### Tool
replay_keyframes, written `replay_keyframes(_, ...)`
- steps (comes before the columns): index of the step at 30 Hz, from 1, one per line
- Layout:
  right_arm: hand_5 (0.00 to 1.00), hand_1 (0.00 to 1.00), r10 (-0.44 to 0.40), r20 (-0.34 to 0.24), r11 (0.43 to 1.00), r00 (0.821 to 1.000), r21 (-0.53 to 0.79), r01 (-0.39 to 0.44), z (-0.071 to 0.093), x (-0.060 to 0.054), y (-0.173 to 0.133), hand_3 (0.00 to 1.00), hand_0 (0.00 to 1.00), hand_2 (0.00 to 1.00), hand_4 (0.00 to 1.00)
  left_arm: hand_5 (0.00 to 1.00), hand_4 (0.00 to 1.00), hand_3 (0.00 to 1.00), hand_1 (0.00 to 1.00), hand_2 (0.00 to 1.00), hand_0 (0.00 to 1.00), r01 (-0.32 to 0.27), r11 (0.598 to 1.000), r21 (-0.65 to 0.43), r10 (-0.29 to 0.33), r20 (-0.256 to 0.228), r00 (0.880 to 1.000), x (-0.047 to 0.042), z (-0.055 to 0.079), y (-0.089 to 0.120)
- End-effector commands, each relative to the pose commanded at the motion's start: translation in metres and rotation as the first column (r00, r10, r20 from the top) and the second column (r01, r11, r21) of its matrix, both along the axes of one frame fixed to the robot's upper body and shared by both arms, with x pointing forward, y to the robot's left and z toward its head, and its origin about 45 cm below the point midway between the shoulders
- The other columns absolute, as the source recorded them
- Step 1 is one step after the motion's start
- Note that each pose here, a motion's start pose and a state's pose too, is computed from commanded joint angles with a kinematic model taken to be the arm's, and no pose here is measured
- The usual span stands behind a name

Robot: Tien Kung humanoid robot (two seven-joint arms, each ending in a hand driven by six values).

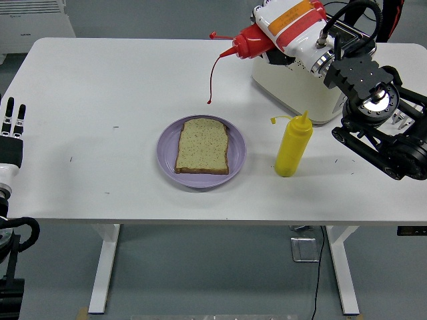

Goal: Pick up the cup,pour liquid into bread,place the cup on the desk

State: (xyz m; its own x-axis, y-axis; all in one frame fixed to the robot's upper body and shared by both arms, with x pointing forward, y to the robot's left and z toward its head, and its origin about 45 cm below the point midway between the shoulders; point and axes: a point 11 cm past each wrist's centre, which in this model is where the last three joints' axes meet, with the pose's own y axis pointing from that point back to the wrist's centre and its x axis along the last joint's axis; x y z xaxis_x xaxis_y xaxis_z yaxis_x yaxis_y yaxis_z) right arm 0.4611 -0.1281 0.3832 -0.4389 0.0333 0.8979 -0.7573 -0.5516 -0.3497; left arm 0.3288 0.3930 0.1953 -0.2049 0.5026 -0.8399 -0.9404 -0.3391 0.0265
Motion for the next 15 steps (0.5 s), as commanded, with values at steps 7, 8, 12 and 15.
replay_keyframes(7, 0.279, 0.002, 0.058, -0.096, 0.945, 0.994, 0.327, -0.024, 0.019, -0.007, -0.013, 0.107, 0.012, 0.048, 0.736, 0.998, 0.571, 0.698, 0.722, 0.716, 0.774, 0.003, 1.0, -0.001, -0.003, -0.003, 1.0, -0.0001, -0.001, -0.001)
replay_keyframes(8, 0.279, 0.002, 0.071, -0.127, 0.928, 0.989, 0.373, -0.018, 0.019, -0.007, -0.018, 0.107, 0.012, 0.048, 0.736, 0.998, 0.571, 0.698, 0.722, 0.716, 0.774, 0.002, 1.0, -0.003, -0.002, -0.004, 1.0, -0.0003, -0.002, -0.001)
replay_keyframes(12, 0.279, 0.002, 0.117, -0.237, 0.841, 0.964, 0.54, 0.031, 0.023, -0.003, -0.042, 0.107, 0.012, 0.048, 0.736, 0.998, 0.571, 0.698, 0.722, 0.716, 0.774, 0.002, 1.0, -0.003, -0.003, -0.006, 1.0, -0.0004, -0.002, -0.002)
replay_keyframes(15, 0.278, 0.002, 0.161, -0.313, 0.754, 0.936, 0.651, 0.088, 0.022, 0.002, -0.064, 0.107, 0.011, 0.048, 0.736, 0.998, 0.571, 0.698, 0.721, 0.715, 0.773, 0.004, 1.0, -0.003, -0.004, -0.007, 1.0, -0.0006, -0.003, -0.002)
